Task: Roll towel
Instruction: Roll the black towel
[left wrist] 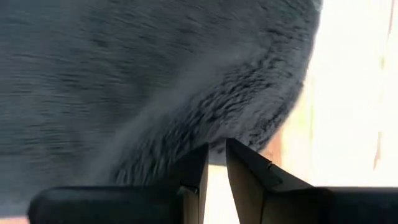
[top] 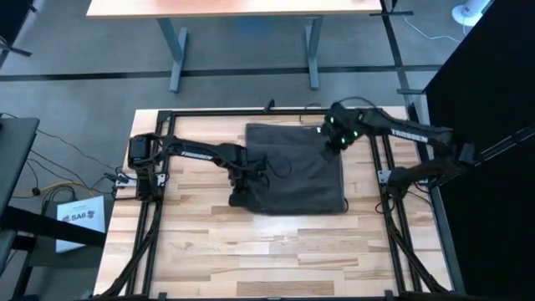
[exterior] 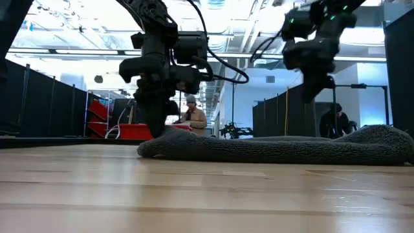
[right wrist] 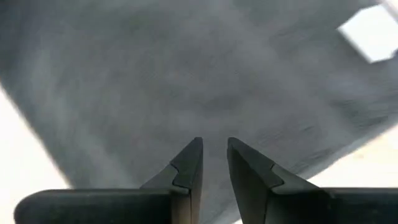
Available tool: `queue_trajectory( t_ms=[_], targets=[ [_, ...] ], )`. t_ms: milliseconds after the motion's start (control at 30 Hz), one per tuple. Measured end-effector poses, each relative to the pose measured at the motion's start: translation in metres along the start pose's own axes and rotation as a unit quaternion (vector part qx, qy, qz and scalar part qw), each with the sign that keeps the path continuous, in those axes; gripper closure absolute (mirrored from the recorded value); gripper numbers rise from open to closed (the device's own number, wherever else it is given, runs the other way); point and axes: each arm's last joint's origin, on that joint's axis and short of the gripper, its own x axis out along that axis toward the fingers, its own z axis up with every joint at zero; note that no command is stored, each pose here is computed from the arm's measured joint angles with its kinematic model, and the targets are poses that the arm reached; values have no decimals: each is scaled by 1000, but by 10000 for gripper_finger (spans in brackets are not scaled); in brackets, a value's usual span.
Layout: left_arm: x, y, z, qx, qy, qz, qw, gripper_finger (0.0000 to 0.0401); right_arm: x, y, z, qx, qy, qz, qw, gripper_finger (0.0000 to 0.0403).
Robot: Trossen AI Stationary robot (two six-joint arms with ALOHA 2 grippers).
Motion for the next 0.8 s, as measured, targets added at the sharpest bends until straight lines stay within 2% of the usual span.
queue_trajectory(
  t_ms=[67,167,300,433,500,567,667,800],
  targets=[
    [-7,4,-1,-8,-5,3,1000,358,7,17,-15,-27,23,14,999,340],
    [-18,11,-1,-21,-26,11,999,359,27,31,-43,-29,72,17,997,340],
    [-30,20,-1,-72,-48,19,996,358,54,52,-71,-26,81,37,996,340],
    [-59,4,-1,-126,-50,5,991,358,66,74,-86,-16,62,73,995,340],
    [-72,-9,-3,-124,-65,4,990,359,69,80,-92,-8,60,83,995,340],
    [-81,-15,0,-101,-102,29,989,358,71,82,-96,0,62,83,995,340],
    [-74,-1,9,-80,-151,91,981,358,73,81,-100,3,50,63,997,340],
    [-41,31,21,-82,-166,104,977,359,77,76,-102,13,42,41,998,340]
  ],
)
